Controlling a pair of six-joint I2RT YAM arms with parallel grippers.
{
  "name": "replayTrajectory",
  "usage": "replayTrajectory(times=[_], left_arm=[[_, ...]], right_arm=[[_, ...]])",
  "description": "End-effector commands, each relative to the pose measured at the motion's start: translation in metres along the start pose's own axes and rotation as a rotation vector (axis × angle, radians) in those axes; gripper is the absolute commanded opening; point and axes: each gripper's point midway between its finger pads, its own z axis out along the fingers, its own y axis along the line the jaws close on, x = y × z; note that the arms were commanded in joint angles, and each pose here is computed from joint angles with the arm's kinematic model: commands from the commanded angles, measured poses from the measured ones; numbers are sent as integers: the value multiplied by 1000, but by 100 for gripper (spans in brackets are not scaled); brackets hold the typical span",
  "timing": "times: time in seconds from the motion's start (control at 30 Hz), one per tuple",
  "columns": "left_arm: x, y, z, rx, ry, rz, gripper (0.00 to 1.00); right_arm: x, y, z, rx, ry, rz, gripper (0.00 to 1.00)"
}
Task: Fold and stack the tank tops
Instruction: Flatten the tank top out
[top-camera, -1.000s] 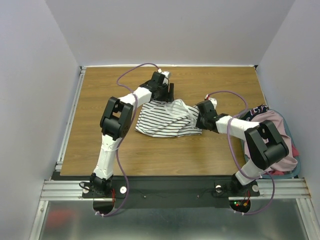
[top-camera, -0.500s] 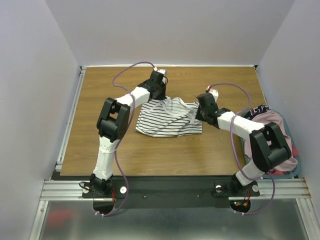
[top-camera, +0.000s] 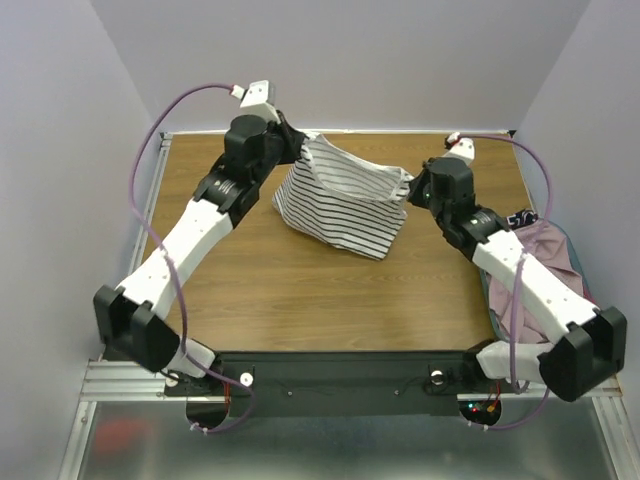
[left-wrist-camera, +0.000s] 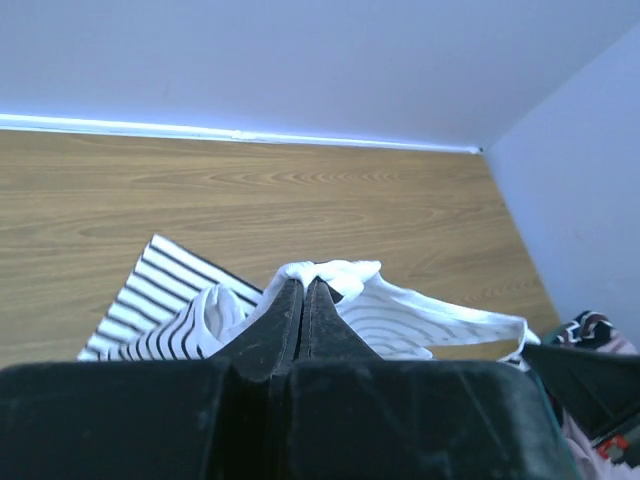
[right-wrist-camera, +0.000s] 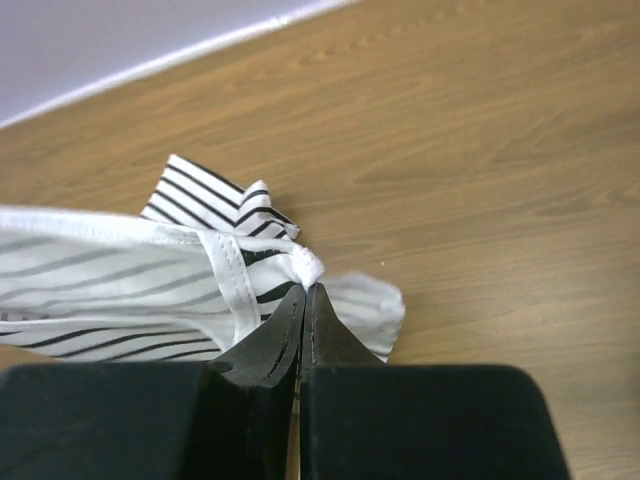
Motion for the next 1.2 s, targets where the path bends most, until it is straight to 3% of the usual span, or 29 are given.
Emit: replayTrajectory(times=[0.0, 0.17, 0.3, 0.4, 0.53, 0.67, 0.77, 0.97, 1.03, 1.07, 1.1, 1.17], left_arm=[[-42, -19, -52, 66, -139, -45, 0], [-103, -59, -135, 193, -312, -22, 0], [-151, -86, -211, 314, -452, -50, 0], [-175, -95, -245, 371, -514, -70, 0], [-190, -95, -252, 354, -543, -83, 0], [-181, -76, -219, 218, -526, -103, 0], [-151, -59, -175, 115, -470, -101, 0], [-62, 24, -43, -30, -257, -173, 0], [-20, 75, 20, -99, -184, -202, 0], [-20, 76, 20, -100, -184, -202, 0], [3, 91, 51, -122, -132, -204, 0], [14, 111, 83, -134, -107, -217, 0]], right_arm=[[-87, 20, -53, -96, -210, 15, 0], [-183, 56, -144, -324, -427, 24, 0], [-236, 77, -222, -510, -568, 24, 0], [-262, 88, -269, -626, -641, 30, 0], [-279, 97, -280, -658, -670, 33, 0], [-267, 100, -228, -561, -608, 20, 0], [-232, 98, -155, -442, -494, -12, 0], [-128, 97, 12, -285, -252, -103, 0], [-102, 93, 76, -248, -201, -118, 0], [-78, 88, 97, -226, -151, -133, 0], [-80, 89, 117, -225, -153, -125, 0], [-70, 87, 152, -217, -124, -117, 1]])
